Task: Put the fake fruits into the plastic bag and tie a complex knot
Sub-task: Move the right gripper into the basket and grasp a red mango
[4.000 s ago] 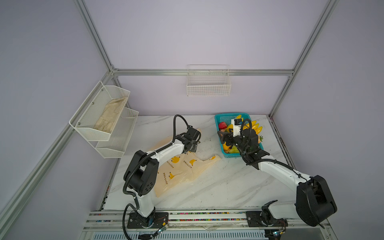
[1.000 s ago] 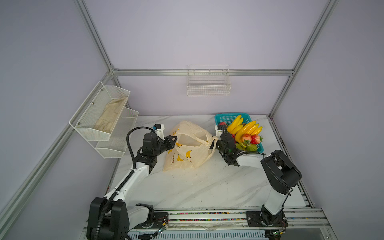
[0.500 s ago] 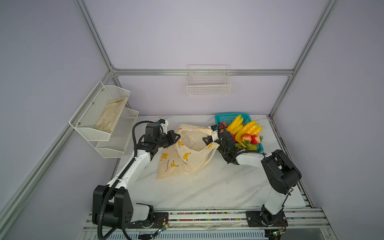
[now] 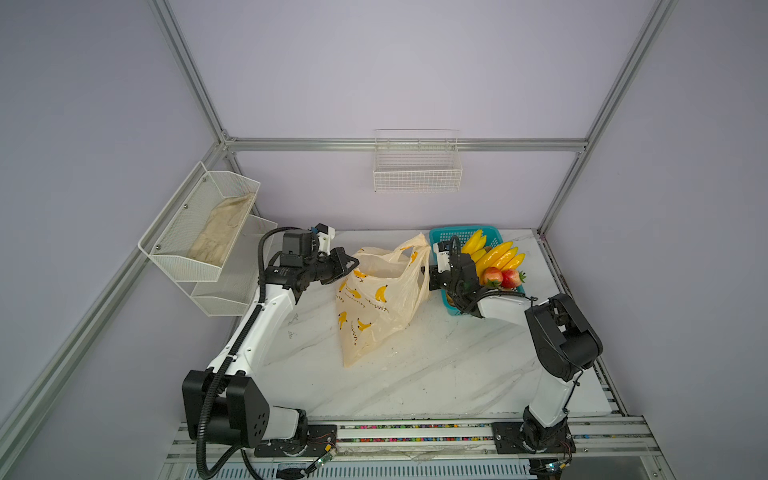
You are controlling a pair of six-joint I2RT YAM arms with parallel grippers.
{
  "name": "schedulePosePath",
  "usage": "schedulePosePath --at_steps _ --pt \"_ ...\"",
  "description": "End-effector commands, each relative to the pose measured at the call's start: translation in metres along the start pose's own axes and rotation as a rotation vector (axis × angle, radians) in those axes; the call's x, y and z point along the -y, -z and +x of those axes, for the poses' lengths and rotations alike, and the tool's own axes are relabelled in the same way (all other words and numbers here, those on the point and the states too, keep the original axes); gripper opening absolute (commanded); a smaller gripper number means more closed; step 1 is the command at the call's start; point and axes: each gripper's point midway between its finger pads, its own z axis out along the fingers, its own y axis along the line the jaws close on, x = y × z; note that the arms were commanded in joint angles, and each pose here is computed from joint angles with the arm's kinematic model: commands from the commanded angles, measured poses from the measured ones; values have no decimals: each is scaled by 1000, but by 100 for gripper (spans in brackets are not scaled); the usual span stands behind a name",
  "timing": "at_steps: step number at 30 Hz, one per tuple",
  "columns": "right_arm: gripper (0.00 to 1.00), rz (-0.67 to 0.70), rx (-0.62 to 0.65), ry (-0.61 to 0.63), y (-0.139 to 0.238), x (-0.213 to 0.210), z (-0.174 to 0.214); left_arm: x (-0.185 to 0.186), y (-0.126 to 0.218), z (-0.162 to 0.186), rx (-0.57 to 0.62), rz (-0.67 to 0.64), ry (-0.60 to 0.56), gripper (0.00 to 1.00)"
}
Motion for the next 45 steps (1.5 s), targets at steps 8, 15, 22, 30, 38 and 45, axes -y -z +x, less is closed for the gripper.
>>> schedulePosePath --at_steps 8,15,22,30,38,45 --pt "42 -297 67 7 -1 -62 -24 3 -34 -16 -52 20 -37 0" --pt "60 64 1 77 32 -19 -41 -3 -40 -34 -17 7 25 0" --pt "71 380 -32 120 113 21 -59 -11 -39 -34 32 45 79 0" --pt "78 584 12 51 179 83 -108 -13 -37 -24 30 90 100 0" --pt "77 641 -97 -52 162 109 -87 -11 -33 -24 45 93 95 0" --pt "75 717 -142 -194 197 129 -47 -10 -34 -23 38 103 97 0"
